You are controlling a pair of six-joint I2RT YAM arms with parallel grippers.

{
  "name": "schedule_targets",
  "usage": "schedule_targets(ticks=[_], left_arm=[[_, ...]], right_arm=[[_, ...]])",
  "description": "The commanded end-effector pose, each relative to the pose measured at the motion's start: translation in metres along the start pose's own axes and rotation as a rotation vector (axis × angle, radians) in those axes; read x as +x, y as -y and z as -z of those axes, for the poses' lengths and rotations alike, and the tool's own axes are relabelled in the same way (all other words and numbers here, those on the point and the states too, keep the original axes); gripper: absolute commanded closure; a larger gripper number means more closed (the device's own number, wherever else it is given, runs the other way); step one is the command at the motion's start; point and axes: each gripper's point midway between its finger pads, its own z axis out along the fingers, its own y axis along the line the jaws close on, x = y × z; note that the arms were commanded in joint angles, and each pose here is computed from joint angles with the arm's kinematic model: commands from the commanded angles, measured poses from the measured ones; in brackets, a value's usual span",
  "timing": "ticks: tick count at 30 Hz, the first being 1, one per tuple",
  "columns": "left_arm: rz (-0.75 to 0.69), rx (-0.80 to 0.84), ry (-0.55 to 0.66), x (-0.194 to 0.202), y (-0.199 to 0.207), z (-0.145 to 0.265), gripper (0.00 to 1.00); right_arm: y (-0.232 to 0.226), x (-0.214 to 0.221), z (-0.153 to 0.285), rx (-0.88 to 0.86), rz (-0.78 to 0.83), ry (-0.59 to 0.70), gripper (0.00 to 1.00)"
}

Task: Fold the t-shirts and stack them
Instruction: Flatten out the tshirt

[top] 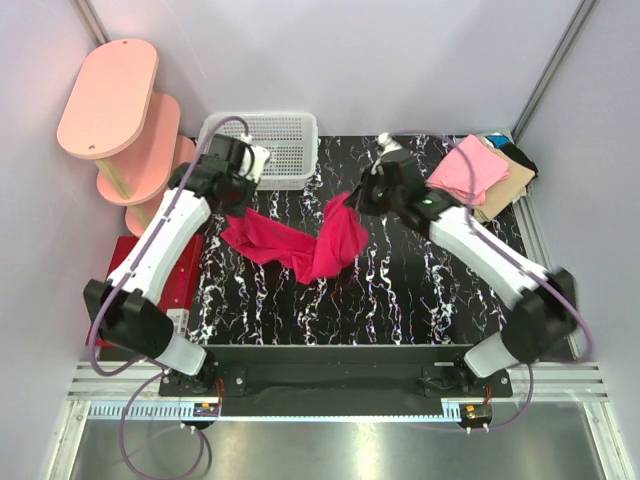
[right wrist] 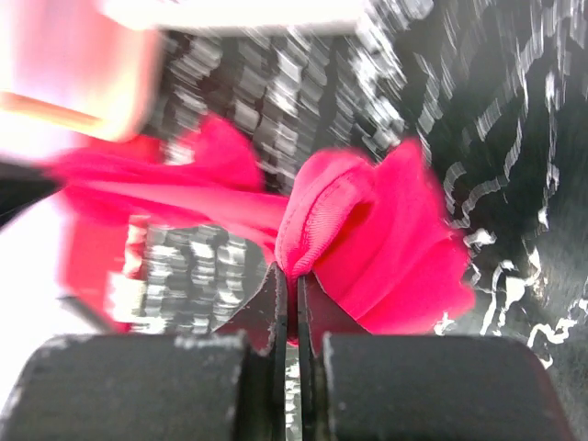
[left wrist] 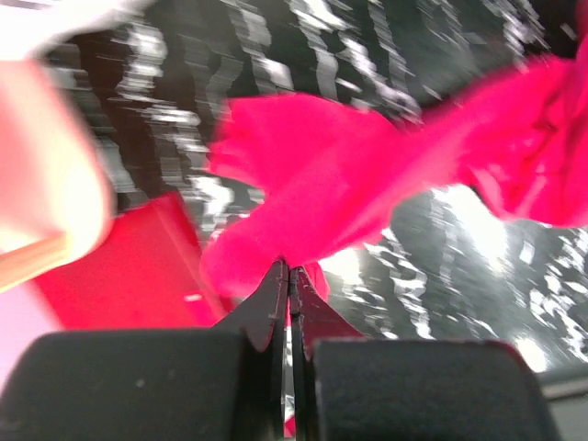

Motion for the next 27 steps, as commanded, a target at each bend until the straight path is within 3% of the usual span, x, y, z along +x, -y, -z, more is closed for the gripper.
schedule_targets(ticks=[1,6,12,16,21,27], left_arm=[[-0.011,-0.235,0.196,-0.026,-0.053,0.088,1.00],[-0.007,-0.307,0.324,-0.025,-0.067,0.165,1.00],[0.010,-0.336,0.364,0.002,-0.068,0.207,1.00],[-0.004,-0.287,0.337,0.025,-0.056,0.197,1.00],[-0.025,-0.170,0.237,0.045,-0.032,0.151,1.00],[-0.055,-0.140,0.183,0.018,-0.032,0.117,1.00]], right_arm=[[-0.045,-0.051,0.098,-0.143,0.055,0.211,1.00],[-0.055,-0.050,0.185,-0.218,0.099,0.329,1.00],[-0.037,-0.011,0.223,-0.215,0.077,0.297,1.00],[-0.009,0.019,0.216,-0.144,0.049,0.240,1.00],[0.021,0.038,0.197,-0.034,0.041,0.197,1.00],[0.034,0.000,0.178,0.120,0.095,0.262,1.00]])
